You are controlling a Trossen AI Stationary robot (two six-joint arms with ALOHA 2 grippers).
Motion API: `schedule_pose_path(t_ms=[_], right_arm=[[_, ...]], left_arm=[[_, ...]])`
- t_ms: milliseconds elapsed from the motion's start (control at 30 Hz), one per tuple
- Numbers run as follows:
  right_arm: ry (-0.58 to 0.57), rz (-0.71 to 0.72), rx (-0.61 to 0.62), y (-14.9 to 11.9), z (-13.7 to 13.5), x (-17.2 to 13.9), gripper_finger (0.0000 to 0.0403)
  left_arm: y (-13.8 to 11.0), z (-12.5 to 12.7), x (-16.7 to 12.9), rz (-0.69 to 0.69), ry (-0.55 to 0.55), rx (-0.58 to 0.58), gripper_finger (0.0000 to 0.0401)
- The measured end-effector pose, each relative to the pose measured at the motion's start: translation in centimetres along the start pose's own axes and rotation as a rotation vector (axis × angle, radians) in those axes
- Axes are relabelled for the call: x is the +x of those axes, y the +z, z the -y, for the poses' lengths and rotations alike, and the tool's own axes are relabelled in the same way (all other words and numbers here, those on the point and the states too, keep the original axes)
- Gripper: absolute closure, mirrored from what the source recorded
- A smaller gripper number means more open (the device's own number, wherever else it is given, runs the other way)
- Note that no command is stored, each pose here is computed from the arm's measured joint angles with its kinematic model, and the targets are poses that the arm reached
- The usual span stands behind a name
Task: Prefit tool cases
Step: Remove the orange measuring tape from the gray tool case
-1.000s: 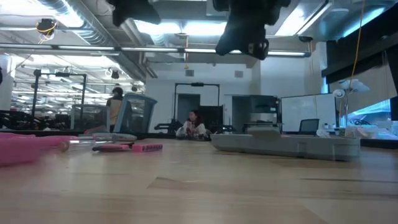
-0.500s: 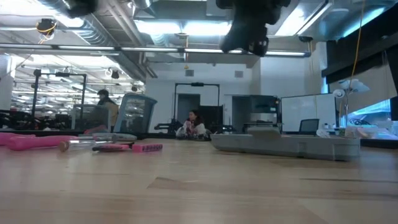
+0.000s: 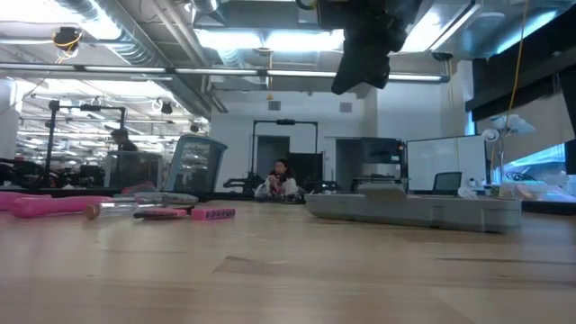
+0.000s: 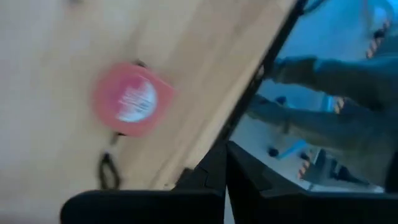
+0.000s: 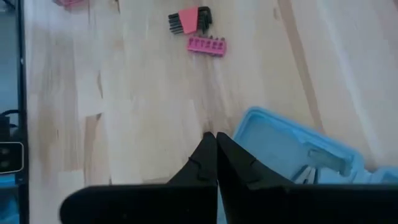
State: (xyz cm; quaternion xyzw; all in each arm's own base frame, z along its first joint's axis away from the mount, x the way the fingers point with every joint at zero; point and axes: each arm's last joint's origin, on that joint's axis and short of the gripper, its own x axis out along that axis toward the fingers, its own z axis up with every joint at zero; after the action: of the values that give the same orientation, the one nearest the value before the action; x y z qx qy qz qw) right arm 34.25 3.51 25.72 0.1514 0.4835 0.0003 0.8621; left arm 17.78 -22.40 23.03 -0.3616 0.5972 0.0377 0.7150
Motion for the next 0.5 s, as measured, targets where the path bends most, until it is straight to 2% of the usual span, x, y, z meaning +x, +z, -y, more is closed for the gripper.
schedule_pose_path(t_ms=[133, 200, 500], right_arm=[[-0.001, 0.001, -0.010, 0.1, 0.2, 0.0, 0.0403], [0.008, -0.003, -0.012, 0.0, 0.1, 0.0, 0.0403], [0.021, -0.021, -0.040, -0.1, 0.1, 0.0, 0.0403]], left_arm=[[-0.1, -0.7, 2.6, -0.018, 0.133, -0.079, 0.0401], [0.1, -0.9, 3.1, -0.009, 0.164, -0.121, 0.0401], [-0.1, -1.7, 5.3, -0.046, 0.281, -0.133, 0.0401]])
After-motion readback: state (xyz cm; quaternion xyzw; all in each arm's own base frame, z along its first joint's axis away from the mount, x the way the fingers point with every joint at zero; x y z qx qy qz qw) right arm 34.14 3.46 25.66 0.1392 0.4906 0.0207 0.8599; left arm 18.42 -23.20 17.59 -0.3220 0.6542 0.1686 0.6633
